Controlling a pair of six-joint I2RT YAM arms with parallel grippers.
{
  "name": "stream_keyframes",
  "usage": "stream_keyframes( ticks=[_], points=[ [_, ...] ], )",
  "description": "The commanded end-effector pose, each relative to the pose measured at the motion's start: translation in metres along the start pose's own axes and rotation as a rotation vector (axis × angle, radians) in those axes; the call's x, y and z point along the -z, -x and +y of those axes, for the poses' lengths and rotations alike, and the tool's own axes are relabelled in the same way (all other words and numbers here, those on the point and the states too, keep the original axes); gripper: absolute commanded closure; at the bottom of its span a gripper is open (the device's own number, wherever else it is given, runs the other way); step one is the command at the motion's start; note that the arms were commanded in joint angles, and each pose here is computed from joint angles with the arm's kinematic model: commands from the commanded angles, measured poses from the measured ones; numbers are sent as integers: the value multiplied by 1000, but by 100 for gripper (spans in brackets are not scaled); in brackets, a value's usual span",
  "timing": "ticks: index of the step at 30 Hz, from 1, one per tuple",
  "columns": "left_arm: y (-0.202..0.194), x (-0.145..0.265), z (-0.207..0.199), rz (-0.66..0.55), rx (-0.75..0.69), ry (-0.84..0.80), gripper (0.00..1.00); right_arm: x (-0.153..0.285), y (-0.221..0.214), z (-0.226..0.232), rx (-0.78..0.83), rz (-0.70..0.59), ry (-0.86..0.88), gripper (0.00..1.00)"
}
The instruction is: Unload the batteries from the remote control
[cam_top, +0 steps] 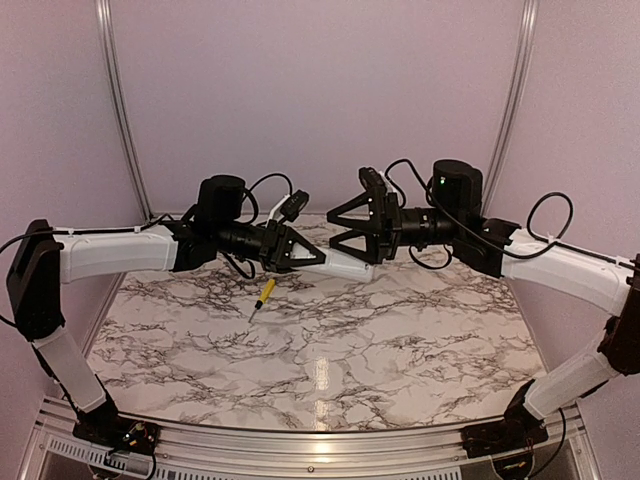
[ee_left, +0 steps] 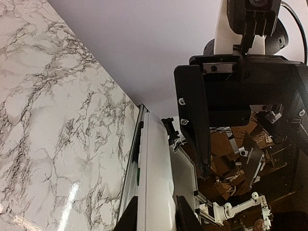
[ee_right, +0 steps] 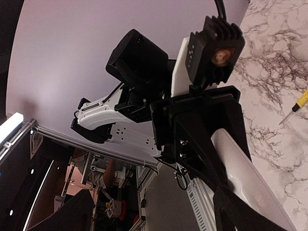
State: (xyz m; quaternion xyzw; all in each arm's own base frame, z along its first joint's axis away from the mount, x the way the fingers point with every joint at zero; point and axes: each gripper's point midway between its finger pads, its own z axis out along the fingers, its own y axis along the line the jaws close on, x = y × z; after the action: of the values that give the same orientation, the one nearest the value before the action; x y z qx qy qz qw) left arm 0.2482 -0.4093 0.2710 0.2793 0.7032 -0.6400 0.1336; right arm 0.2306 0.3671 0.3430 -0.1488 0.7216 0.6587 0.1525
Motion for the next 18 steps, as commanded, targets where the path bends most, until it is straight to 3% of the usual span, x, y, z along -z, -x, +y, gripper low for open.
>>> stream_keyframes(
  ticks=[1,7,11,18],
  points=[
    [10,6,7,-46,-35,49,100,2,5,17,45,-10,48,15],
    [11,9,40,-88,36,203,100,9,18,22,65,-61,-54,15],
    [14,11,47,-123,109,231,100,30,31,-15,26,-180,-343,16],
    [23,17,52,-204,253,272,100,46,32,-47,7,-281,-637,19]
  ],
)
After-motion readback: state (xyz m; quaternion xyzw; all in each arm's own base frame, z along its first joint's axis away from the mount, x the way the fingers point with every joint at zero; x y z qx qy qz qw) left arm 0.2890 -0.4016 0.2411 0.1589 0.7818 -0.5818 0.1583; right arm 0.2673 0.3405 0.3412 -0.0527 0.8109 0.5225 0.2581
